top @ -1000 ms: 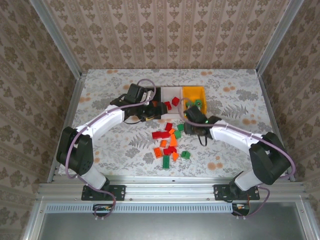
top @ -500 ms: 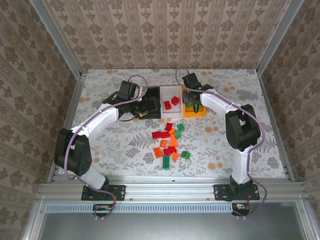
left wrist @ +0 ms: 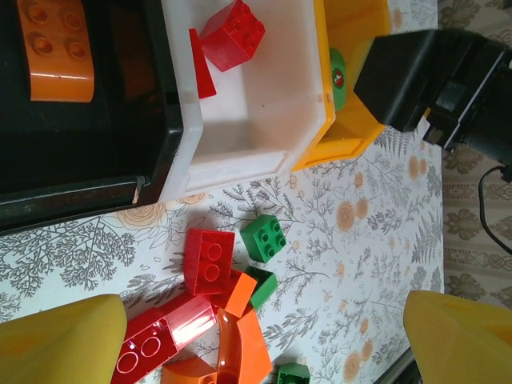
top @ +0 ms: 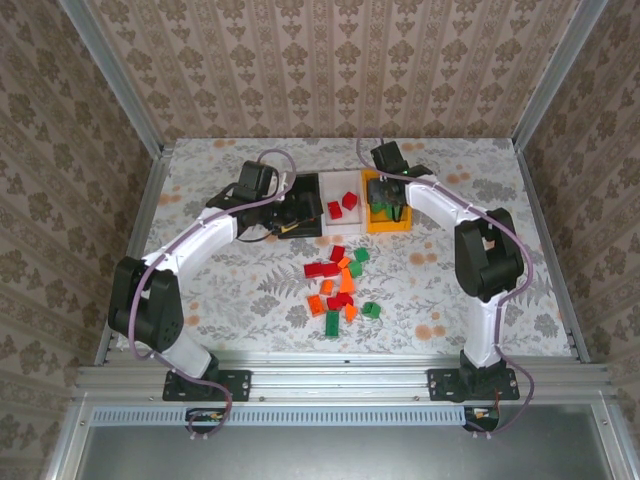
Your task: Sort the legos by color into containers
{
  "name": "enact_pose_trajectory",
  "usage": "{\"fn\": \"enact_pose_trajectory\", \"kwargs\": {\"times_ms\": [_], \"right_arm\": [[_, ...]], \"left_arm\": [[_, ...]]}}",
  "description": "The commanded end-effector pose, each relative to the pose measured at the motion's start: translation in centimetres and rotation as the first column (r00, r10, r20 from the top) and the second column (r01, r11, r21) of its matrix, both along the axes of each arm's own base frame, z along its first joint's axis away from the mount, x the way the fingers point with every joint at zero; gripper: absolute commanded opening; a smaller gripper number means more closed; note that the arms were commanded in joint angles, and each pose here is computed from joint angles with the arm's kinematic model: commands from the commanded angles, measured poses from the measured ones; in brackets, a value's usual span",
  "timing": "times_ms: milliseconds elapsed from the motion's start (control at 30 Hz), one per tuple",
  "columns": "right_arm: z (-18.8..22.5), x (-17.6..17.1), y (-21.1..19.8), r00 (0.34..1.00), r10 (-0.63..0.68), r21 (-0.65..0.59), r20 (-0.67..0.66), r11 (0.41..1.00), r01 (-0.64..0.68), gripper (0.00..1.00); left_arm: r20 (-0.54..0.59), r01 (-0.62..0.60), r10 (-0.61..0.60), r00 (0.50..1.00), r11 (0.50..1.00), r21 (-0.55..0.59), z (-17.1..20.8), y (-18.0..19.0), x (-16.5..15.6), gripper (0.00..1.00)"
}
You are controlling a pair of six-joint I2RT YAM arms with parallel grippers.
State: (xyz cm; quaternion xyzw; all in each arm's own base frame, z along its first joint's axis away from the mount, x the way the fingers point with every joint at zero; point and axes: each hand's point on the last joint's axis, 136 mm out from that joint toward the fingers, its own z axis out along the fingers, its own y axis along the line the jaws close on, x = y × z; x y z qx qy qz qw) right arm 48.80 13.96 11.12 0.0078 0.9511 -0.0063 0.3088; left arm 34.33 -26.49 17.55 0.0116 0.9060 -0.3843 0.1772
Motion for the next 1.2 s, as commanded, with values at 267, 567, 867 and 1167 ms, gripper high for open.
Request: {"fn": "enact_pose_trajectory", "kwargs": {"times_ms": [267, 567, 867, 1167], "right_arm": [[-1.4, -19.7, 4.3, 0.976, 0.209, 0.077, -0.067, 0.976, -0.203, 0.63], [-5.2, -29.0, 5.5, 0.882, 0.421, 0.144, -0.210, 0.906, -0.398, 0.70], [-7.7, -30.2, 5.8, 0.859, 0.424, 0.062, -0.287, 0.903, -0.424, 0.72], [-8.3, -27.9, 4.6, 0.906, 0.324, -0.080, -0.272, 0.931, -0.357, 0.68]], "left_arm": [[-0.034, 0.034, -0.033, 0.999, 0.999, 0.018, -0.9, -1.1, -1.5, 0.91], [-0.065, 0.116, -0.115, 0.991, 0.993, 0.002, -1.8, -3.9, -3.5, 0.91], [-0.052, 0.121, -0.120, 0.991, 0.993, 0.006, -1.6, -3.9, -3.6, 0.91], [-0.047, 0.122, -0.121, 0.992, 0.993, 0.010, -1.4, -3.8, -3.6, 0.91]]}}
